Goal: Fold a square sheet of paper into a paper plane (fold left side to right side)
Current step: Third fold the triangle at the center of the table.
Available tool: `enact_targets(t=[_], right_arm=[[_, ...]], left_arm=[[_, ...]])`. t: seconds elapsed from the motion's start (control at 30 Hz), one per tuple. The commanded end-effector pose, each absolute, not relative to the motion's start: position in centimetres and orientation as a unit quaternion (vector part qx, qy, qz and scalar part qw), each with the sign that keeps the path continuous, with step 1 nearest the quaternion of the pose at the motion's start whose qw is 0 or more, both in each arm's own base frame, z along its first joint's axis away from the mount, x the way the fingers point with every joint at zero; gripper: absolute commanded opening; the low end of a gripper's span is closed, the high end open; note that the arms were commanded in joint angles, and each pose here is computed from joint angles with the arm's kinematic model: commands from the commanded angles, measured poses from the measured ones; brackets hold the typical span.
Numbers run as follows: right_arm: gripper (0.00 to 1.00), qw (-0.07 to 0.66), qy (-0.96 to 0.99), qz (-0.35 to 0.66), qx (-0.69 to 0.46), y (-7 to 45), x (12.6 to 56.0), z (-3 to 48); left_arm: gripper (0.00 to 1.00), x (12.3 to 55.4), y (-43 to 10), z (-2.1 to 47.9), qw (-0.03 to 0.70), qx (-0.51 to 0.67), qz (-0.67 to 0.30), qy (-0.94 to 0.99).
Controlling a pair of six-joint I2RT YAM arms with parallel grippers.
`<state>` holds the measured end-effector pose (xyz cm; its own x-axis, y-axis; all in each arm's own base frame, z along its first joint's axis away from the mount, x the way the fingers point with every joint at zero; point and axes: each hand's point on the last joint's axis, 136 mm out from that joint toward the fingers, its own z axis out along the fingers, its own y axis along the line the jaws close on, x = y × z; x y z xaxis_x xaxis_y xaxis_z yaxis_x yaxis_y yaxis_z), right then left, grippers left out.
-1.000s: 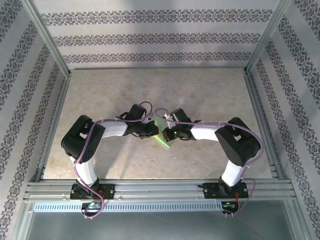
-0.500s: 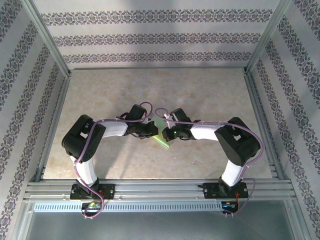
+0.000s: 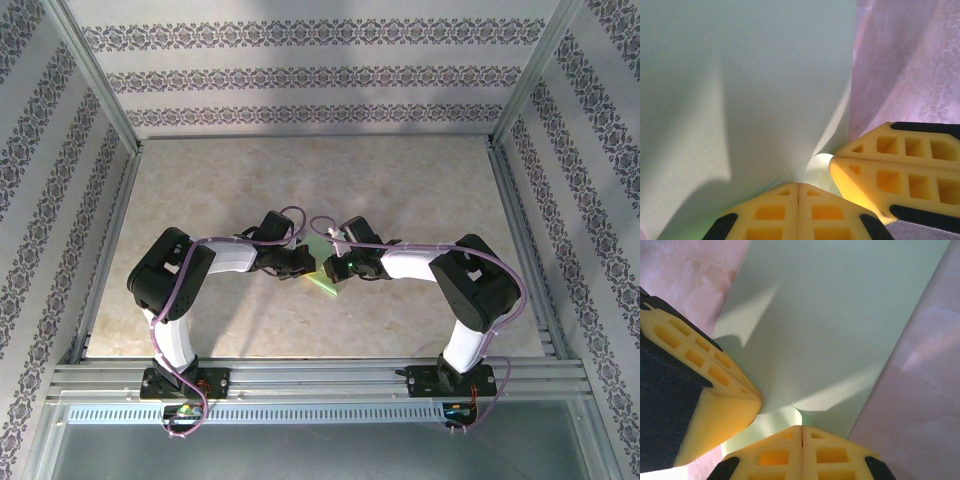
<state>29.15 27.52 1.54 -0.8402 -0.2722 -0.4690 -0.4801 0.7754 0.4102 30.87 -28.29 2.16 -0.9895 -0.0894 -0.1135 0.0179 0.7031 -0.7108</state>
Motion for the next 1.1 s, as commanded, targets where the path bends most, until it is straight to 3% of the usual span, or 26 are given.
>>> enact_targets(t=[0.0, 0.33, 0.83, 0.97, 1.07], right_arm=[[0.00, 0.127, 0.943, 0.230, -0.204, 26.0, 26.5, -1.9], [0.02, 0.141, 0.940, 0.241, -0.196, 26.3, 27.4, -0.3], [0.40, 0.174, 0.940, 0.250, -0.152, 24.7, 29.9, 6.2], [0.39, 0.153, 0.939, 0.282, -0.127, 24.3, 28.2, 8.6], [0.30, 0.123, 0.928, 0.330, -0.118, 25.2, 26.5, 9.9]], left_arm=[[0.07, 30.4, -28.3, 0.8, 0.064, -0.012, -0.371, 0.926], [0.05, 29.1, -27.0, -1.6, 0.038, -0.027, -0.338, 0.940], [0.04, 28.0, -25.7, -3.1, 0.020, -0.040, -0.306, 0.951], [0.04, 28.2, -25.8, -2.9, 0.023, -0.039, -0.308, 0.950], [0.04, 28.3, -25.9, -2.9, 0.024, -0.037, -0.309, 0.950]])
